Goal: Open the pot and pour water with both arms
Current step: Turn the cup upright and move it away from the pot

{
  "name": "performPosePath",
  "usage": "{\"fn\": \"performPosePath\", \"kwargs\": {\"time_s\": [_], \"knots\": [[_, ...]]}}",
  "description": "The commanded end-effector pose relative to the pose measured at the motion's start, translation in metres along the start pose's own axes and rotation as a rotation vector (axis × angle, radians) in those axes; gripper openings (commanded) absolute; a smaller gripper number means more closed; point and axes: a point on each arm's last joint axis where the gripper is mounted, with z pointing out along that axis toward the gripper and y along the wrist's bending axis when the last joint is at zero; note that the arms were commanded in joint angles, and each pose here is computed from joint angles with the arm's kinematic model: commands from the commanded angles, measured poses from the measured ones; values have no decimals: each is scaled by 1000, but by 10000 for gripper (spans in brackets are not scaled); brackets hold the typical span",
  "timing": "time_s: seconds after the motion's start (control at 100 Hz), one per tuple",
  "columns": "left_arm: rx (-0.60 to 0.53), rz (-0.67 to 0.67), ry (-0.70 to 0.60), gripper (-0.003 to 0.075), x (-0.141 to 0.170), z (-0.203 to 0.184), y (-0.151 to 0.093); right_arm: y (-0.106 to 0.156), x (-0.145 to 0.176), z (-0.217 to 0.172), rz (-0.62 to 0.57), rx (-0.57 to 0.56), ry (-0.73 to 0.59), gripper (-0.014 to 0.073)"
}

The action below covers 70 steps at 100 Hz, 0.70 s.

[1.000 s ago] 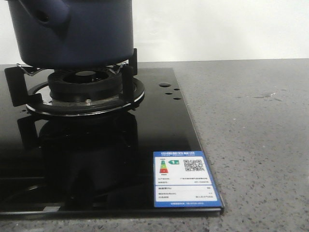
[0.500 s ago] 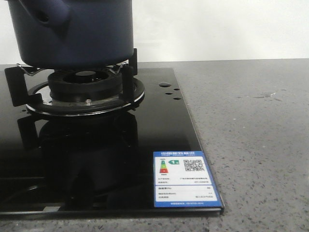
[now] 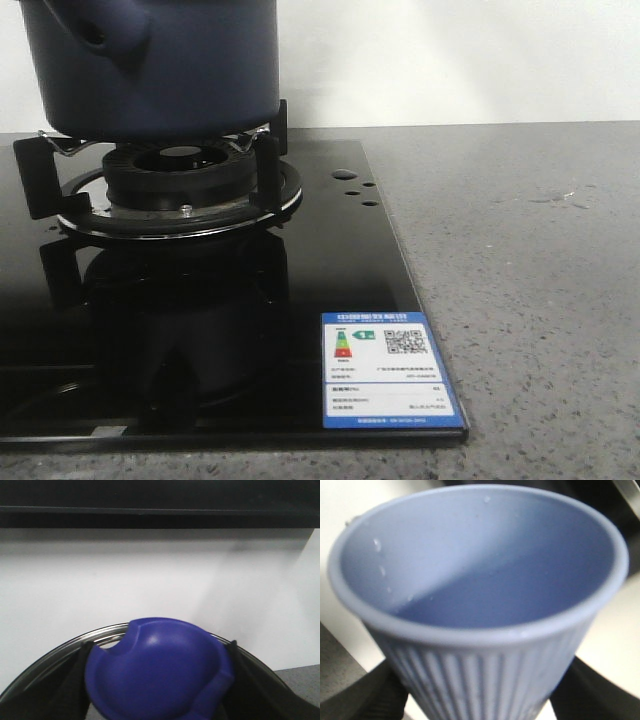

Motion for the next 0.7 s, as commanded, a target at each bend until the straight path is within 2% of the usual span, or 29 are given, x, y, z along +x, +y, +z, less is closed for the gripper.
{"fn": "performPosePath", "kwargs": {"time_s": [0.0,0.17,0.26,0.54,0.69], "knots": [[-26,1,-190,369,-31,-10,2,-35,1,-22,153,52,-59,302],[-26,1,-190,369,-31,-10,2,-51,41,-38,383,22,-83,302],[-26,1,-190,369,-31,-10,2,-54,63,-46,455,0,-83,302],[-26,1,-190,369,-31,-10,2,-46,136,-76,550,-85,-54,302],[-26,1,-190,369,-31,-10,2,-36,175,-85,646,-120,-30,302]]}}
